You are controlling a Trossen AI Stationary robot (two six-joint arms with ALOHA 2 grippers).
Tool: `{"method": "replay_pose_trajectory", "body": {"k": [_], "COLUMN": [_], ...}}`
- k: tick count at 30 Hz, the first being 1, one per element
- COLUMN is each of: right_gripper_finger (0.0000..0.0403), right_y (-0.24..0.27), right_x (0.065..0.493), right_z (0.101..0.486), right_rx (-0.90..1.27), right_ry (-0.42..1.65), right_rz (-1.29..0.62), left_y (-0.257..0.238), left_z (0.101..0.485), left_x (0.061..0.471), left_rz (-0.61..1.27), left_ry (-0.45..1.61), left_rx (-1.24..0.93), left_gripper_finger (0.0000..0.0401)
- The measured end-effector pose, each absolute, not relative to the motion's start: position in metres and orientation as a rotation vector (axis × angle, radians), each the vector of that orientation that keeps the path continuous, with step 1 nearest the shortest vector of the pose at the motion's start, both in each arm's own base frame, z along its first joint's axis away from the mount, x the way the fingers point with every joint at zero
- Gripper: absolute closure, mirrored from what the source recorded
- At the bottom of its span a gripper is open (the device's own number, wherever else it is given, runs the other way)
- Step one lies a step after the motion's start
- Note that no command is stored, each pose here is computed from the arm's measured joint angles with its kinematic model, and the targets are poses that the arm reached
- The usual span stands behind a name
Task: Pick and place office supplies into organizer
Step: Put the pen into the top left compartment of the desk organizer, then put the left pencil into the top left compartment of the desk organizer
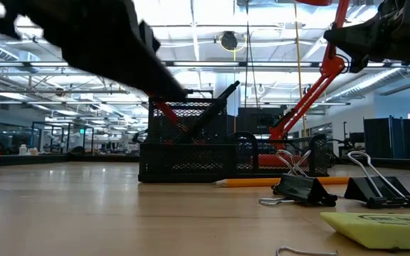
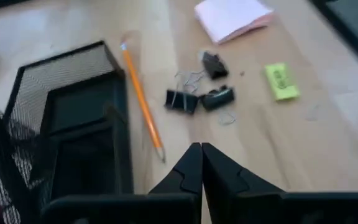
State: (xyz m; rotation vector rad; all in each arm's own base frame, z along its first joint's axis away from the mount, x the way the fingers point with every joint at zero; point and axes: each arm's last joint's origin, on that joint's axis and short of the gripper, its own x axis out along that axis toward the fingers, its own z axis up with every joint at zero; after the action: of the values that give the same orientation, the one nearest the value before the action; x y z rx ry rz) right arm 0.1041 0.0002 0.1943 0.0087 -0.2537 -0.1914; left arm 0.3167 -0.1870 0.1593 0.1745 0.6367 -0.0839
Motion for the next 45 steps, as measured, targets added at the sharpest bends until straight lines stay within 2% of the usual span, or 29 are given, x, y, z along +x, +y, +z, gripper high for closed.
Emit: {"method": "replay_pose_trajectory", "body": {"k": [5,12,18,23,28,36,40,45], "right_gripper_finger": [0.0399,0.0399,0.0399,0.0399,0.0399,0.0399,0.0399,0.0399], "right_y": [0.000,0.000,0.000,0.000,0.000,0.000,0.000,0.000], "right_x": [0.105,0.105,0.105,0.105,0.105,0.105,0.105,0.105], "right_z": [0.194,0.194,0.194,0.193,0.193,0.193,0.193,0.193], "right_rx": [0.008,0.000,-0.003,-0.003,-0.003,0.002,0.003,0.003], "right_ry": [-0.246,-0.245,-0.244,-0.244,-0.241,-0.238,-0.236,-0.237], "right_rz": [-0.191,-0.193,-0.193,-0.193,-0.194,-0.194,-0.192,-0.192], "left_y": [-0.185,-0.171,-0.155,-0.158,-0.171,-0.184,-0.184,-0.182], "left_z": [0.130,0.114,0.114,0.116,0.147,0.213,0.221,0.222], "left_x": [0.321,0.327,0.333,0.332,0.314,0.254,0.230,0.212], "left_rz": [-0.021,0.050,0.089,0.000,-0.029,0.313,0.542,0.758], "left_ry": [0.707,0.774,0.795,0.820,0.916,1.272,1.360,1.438], "left_rx": [0.173,0.153,0.141,0.117,0.038,-0.140,-0.288,-0.355], "left_gripper_finger": [0.0397,0.0398,0.0395,0.0392,0.0393,0.0395,0.0396,0.0366]}}
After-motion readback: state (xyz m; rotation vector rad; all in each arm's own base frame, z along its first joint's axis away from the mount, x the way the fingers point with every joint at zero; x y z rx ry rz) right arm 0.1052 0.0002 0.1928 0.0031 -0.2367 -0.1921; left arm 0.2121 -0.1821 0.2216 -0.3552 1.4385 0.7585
